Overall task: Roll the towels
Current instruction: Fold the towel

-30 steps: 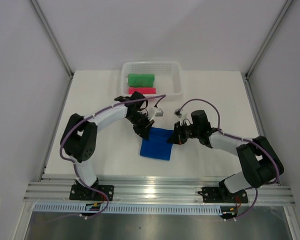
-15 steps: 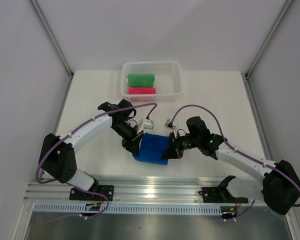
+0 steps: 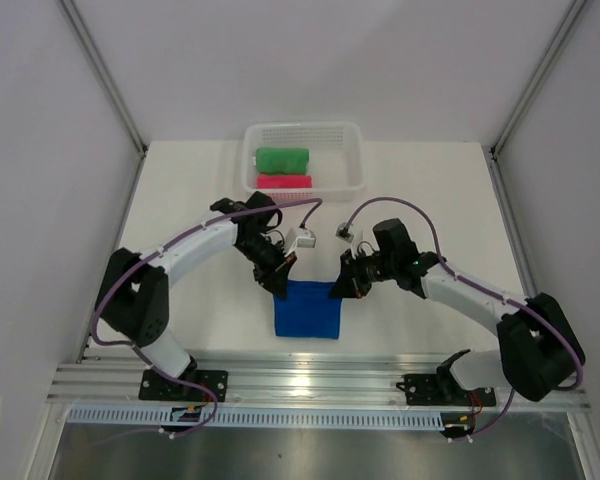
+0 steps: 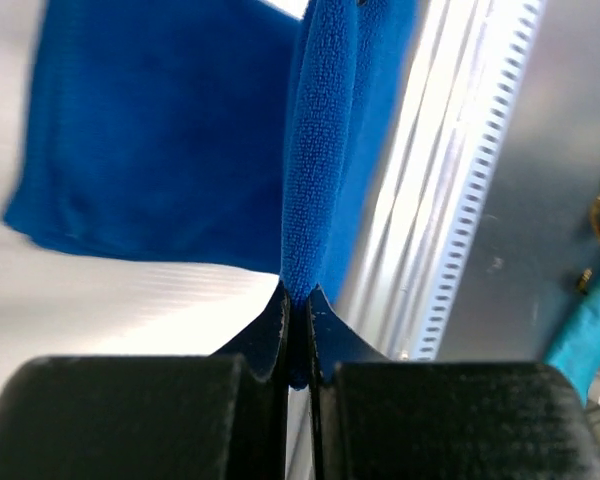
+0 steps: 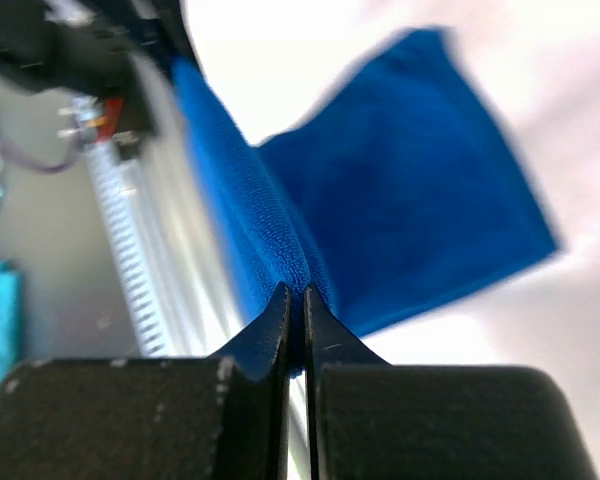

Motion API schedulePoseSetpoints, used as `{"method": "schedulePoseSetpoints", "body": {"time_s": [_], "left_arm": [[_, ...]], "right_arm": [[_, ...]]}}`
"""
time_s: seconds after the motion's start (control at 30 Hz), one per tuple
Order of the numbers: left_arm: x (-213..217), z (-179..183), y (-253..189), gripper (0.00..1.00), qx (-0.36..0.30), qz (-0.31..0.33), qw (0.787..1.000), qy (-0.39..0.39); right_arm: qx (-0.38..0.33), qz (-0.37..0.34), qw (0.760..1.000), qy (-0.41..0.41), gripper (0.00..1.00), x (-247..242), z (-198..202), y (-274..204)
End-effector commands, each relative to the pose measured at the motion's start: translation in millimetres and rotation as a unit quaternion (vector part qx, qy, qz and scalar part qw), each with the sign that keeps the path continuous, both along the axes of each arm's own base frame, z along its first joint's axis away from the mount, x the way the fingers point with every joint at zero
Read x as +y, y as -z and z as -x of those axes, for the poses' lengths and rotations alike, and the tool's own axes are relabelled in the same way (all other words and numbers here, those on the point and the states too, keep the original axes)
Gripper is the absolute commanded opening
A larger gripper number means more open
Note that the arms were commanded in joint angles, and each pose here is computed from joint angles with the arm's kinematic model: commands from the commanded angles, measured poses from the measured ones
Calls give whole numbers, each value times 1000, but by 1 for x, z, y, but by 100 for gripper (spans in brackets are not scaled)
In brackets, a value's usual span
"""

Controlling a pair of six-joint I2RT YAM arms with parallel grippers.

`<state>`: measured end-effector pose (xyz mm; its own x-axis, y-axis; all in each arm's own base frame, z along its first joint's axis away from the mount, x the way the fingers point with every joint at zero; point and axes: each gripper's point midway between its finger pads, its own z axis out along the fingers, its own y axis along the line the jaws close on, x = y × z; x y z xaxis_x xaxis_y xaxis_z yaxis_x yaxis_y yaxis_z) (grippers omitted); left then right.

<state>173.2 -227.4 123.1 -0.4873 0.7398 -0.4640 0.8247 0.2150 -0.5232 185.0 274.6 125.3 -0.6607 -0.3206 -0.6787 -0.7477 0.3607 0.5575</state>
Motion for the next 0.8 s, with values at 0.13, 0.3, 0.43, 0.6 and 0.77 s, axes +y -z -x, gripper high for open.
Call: {"method": "schedulePoseSetpoints", "body": {"time_s": [0.13, 0.3, 0.43, 0.6, 0.77], "left_arm": [[8, -66, 34, 1, -28, -79, 993, -81], [13, -81, 55, 1, -28, -108, 989, -92], [10, -87, 68, 4, -22, -113, 989, -96], [2, -96, 73, 6, -20, -104, 989, -100], [-1, -98, 79, 8, -12, -104, 989, -105]], "right_arm": [[-36, 67, 995, 60, 1, -10, -73, 33], [-27, 94, 993, 67, 2, -11, -86, 59], [-27, 106, 990, 85, 7, -16, -94, 69], [-34, 126, 985, 114, 34, -23, -109, 79], [-63, 147, 967, 198, 42, -44, -135, 62]]}}
